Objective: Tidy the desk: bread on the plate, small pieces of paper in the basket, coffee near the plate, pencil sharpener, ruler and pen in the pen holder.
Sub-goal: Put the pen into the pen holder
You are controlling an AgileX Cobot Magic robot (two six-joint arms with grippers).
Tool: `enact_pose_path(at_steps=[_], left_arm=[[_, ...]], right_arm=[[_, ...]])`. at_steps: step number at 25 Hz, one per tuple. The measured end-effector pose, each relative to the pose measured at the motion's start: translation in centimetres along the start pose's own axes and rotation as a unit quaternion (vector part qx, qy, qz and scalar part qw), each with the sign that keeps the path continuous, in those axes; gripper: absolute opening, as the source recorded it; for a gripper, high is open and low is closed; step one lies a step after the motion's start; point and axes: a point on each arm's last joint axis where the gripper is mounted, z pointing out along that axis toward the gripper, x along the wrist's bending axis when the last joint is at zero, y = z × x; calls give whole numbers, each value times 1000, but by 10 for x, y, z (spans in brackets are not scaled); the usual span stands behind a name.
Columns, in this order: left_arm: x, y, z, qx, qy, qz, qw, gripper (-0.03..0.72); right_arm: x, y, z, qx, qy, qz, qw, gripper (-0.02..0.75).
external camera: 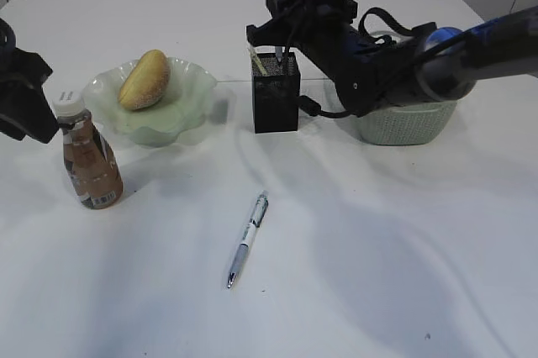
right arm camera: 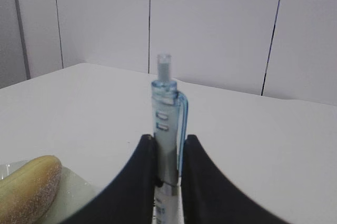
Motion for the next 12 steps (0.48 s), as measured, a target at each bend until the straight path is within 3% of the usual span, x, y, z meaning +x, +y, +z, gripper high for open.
enact_pose_path(at_steps=[12], left_arm=[[0, 0, 0, -2, 0, 3, 1000, 244]], right_arm=[[1, -20, 12, 18, -5, 8, 1000, 100]])
